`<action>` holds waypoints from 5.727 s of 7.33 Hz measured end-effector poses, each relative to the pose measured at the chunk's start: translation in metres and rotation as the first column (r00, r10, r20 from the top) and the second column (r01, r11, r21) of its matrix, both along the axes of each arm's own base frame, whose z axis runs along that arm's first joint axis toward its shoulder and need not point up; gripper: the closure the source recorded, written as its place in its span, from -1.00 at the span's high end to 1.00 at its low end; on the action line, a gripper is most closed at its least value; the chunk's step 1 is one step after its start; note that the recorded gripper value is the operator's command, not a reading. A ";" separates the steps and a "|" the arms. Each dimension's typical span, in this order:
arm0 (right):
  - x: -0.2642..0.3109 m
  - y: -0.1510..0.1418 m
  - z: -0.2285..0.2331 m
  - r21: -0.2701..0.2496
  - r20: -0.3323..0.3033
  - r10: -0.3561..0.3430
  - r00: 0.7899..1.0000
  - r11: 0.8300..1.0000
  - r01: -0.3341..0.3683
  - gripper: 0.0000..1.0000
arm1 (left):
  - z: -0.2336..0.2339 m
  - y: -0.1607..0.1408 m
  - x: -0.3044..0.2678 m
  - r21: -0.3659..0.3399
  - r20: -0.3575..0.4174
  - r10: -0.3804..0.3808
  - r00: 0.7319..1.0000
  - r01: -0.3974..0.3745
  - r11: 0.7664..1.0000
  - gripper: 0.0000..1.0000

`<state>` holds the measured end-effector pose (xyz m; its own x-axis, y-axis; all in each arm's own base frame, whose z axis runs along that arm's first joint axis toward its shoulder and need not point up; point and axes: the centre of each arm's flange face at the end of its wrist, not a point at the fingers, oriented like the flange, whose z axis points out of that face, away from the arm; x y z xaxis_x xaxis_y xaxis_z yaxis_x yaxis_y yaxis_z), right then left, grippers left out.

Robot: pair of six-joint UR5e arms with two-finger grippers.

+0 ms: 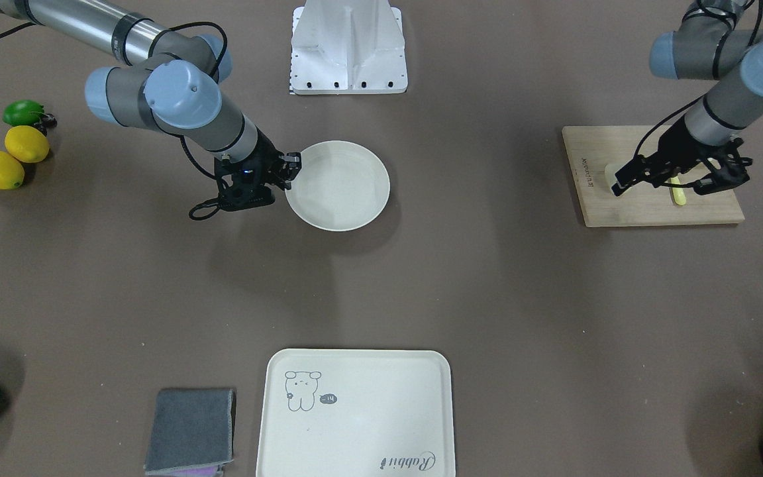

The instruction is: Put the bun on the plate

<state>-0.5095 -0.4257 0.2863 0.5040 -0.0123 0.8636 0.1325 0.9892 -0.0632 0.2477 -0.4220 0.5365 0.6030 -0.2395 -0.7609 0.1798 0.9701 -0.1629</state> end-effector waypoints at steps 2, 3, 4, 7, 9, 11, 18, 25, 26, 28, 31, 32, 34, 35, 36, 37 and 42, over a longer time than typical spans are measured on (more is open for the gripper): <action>-0.010 0.002 -0.006 0.001 -0.001 0.004 1.000 1.000 -0.004 -1.00 | 0.018 0.024 0.012 -0.005 0.046 0.012 0.999 -0.012 1.000 0.91; -0.015 0.002 -0.009 -0.004 -0.002 0.005 1.000 1.000 -0.005 -1.00 | 0.024 0.030 0.013 -0.005 0.054 0.018 0.998 -0.018 1.000 0.74; -0.019 0.003 -0.010 -0.008 -0.004 0.003 1.000 1.000 -0.003 0.80 | 0.026 0.033 0.015 -0.003 0.056 0.025 0.998 -0.024 1.000 0.43; -0.022 0.000 -0.009 0.014 0.005 0.046 0.999 0.999 -0.046 1.00 | 0.025 0.034 0.020 0.000 0.053 0.032 0.998 -0.032 0.999 -0.06; -0.018 -0.004 -0.016 0.008 0.025 0.086 0.996 0.996 -0.086 1.00 | 0.026 0.035 0.020 -0.001 0.054 0.033 0.998 -0.033 0.999 -0.23; -0.006 -0.017 -0.028 -0.010 0.042 0.120 0.992 0.993 -0.120 1.00 | 0.022 0.035 0.020 0.003 0.049 0.034 0.998 -0.034 0.999 -0.27; 0.150 -0.107 0.025 -0.078 0.066 0.159 0.985 0.985 -0.154 1.00 | -0.196 -0.039 0.123 0.032 -0.115 -0.018 0.993 0.021 0.999 -0.25; 0.244 -0.113 0.123 0.037 0.021 0.134 0.991 0.990 -0.134 1.00 | -0.353 0.029 0.393 0.055 -0.013 -0.074 0.997 0.074 0.996 0.15; 0.245 -0.112 0.126 0.036 0.018 0.134 0.991 0.990 -0.134 1.00 | -0.354 0.036 0.401 0.055 -0.008 -0.065 0.998 0.066 0.996 0.36; 0.244 -0.111 0.128 0.036 0.015 0.132 0.991 0.990 -0.133 1.00 | -0.355 0.039 0.404 0.057 -0.004 -0.059 0.998 0.059 0.997 0.67; 0.252 -0.115 0.126 0.038 0.018 0.146 0.989 0.988 -0.147 1.00 | -0.360 0.010 0.377 0.067 -0.019 -0.097 0.995 0.098 0.993 0.95; 0.264 -0.119 0.126 0.044 0.020 0.161 0.987 0.986 -0.162 1.00 | -0.361 -0.011 0.341 0.086 -0.019 -0.099 0.995 0.101 0.991 0.95; 0.303 -0.125 0.147 0.078 0.004 0.185 0.983 0.980 -0.185 1.00 | -0.335 -0.054 0.227 0.153 0.040 -0.011 0.999 0.004 0.988 0.95; 0.336 -0.128 0.167 0.119 -0.024 0.184 0.983 0.976 -0.180 1.00 | -0.301 -0.079 0.163 0.199 0.082 0.049 0.995 -0.064 0.978 0.95; 0.374 -0.135 0.185 0.170 -0.062 0.169 0.984 0.973 -0.157 1.00 | -0.255 -0.107 0.095 0.241 0.123 0.117 0.986 -0.144 0.960 0.95; 0.419 -0.140 0.206 0.227 -0.119 0.143 0.983 0.967 -0.114 1.00 | -0.198 -0.129 0.014 0.281 0.161 0.184 0.970 -0.224 0.933 0.95; 0.561 -0.104 0.303 0.307 -0.249 0.051 0.967 0.951 0.029 1.00 | 0.071 -0.098 -0.274 0.300 0.157 0.326 0.932 -0.360 0.884 0.95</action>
